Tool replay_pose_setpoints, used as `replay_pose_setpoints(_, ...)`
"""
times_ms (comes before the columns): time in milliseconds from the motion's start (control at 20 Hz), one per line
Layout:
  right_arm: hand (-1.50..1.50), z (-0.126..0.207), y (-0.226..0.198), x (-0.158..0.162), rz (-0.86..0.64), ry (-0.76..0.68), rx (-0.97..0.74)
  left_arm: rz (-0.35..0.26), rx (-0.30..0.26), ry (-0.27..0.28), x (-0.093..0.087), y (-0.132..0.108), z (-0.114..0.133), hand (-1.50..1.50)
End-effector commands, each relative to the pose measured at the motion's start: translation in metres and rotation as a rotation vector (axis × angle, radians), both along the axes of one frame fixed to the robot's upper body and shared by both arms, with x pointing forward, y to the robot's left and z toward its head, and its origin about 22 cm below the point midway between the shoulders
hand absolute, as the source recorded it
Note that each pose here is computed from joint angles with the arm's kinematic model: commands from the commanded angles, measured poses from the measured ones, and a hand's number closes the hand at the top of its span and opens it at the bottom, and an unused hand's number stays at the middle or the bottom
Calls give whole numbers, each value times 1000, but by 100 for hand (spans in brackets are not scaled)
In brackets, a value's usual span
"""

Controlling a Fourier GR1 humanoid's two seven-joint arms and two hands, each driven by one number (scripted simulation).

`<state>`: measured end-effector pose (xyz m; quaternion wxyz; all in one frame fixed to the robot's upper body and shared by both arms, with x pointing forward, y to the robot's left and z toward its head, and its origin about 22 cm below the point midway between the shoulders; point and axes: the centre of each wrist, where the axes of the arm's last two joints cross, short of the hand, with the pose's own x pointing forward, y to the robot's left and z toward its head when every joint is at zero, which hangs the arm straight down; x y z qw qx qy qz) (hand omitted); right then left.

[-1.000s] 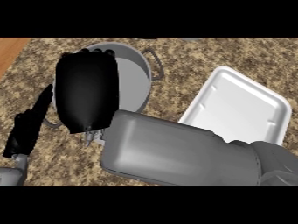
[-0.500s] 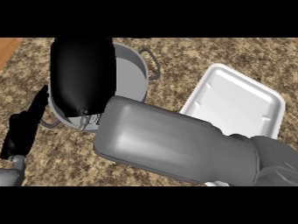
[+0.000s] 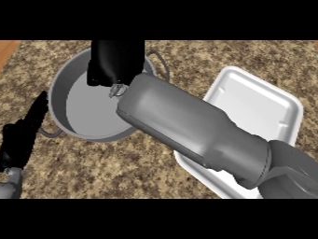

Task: Pick the lemon from the tray and place it in the pot

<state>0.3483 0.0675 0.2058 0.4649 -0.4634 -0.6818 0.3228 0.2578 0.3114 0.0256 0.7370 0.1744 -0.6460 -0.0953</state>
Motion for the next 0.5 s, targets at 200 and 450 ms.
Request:
replay_pose_setpoints(200, 150, -32, -30, 50, -95, 53, -16, 4, -3, -8, 2, 5, 3, 0)
replay_pose_setpoints(450, 150, -52, -48, 61, -102, 116, 73, -27, 6, 0, 4, -10, 1, 0)
